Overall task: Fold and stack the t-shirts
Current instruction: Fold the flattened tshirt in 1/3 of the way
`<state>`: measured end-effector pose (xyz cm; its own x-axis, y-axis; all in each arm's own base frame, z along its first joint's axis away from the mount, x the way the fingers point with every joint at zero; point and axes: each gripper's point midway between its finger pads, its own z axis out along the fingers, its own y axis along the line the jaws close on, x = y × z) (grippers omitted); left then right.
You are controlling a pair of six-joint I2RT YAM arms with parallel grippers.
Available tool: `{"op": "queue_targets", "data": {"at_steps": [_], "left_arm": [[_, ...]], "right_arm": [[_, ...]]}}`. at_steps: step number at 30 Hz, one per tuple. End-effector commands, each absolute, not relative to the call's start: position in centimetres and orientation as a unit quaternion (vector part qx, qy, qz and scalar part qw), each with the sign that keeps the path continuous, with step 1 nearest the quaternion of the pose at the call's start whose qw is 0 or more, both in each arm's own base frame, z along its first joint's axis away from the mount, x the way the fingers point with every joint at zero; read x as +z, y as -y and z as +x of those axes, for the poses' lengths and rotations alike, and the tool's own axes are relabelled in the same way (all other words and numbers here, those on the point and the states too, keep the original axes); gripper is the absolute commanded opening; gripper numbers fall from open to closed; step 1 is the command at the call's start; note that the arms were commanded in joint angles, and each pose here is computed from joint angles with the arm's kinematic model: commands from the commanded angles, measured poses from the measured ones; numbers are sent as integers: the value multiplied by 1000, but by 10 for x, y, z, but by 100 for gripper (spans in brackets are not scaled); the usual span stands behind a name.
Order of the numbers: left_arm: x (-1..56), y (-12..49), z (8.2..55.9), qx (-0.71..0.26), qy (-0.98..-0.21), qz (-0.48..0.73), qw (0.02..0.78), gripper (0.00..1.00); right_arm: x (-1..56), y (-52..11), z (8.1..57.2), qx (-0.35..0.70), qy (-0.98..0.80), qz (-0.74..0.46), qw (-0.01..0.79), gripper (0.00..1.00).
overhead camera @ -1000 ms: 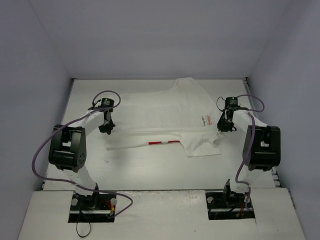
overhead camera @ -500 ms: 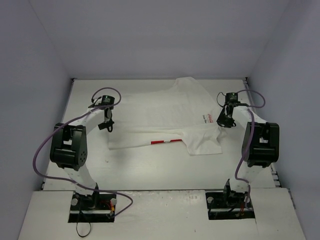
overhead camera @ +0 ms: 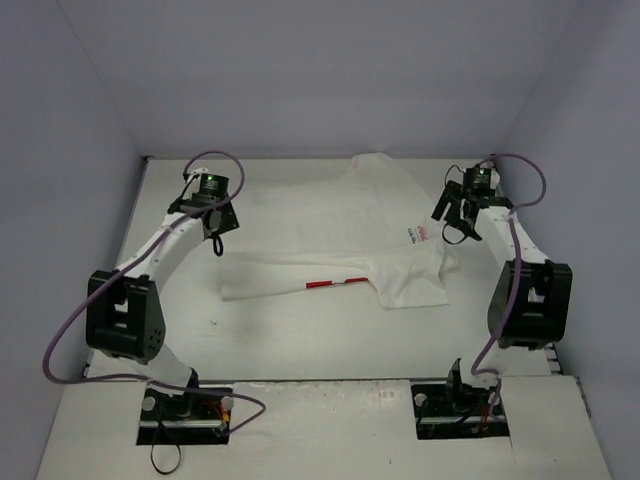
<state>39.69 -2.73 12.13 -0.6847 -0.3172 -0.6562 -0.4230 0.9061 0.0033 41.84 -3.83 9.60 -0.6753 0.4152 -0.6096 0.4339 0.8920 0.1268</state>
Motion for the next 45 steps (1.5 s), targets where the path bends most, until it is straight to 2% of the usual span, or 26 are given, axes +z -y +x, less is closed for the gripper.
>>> {"op": "queue_targets", "data": {"at_steps": [1, 5, 9, 11, 13, 17, 24, 34, 37, 39, 42, 45], "left_arm": [[172, 89, 373, 10, -907, -143, 397, 67], [121, 107, 331, -11, -926, -166, 340, 67], [87, 108, 316, 7, -939, -163, 302, 67], [69, 108, 310, 19, -947, -158, 278, 67], [56, 105, 308, 35, -952, -156, 262, 67], [46, 92, 316, 70, -955, -148, 249, 67], [40, 35, 350, 124, -947, -166, 245, 66], [89, 3, 411, 124, -931, -146, 310, 66], [119, 20, 406, 94, -927, -143, 334, 67], [151, 53, 394, 50, -924, -121, 358, 69], [186, 140, 365, -48, -918, -82, 386, 69], [183, 212, 332, -126, -923, -62, 359, 69]], "right_arm": [[157, 19, 397, 37, -898, 184, 398, 77], [138, 0, 347, 74, -903, 189, 379, 74], [124, -11, 318, 89, -903, 202, 369, 69], [100, -18, 300, 89, -913, 207, 341, 63], [81, -21, 286, 87, -918, 219, 318, 63], [59, -30, 272, 73, -931, 213, 289, 68], [56, -53, 268, 76, -936, 194, 283, 68], [64, -54, 276, 67, -938, 176, 291, 68], [60, -55, 274, 66, -940, 172, 285, 68], [56, -55, 270, 63, -943, 171, 280, 67], [46, -52, 263, 54, -946, 176, 267, 63], [42, -45, 261, 33, -945, 189, 263, 61]]}}
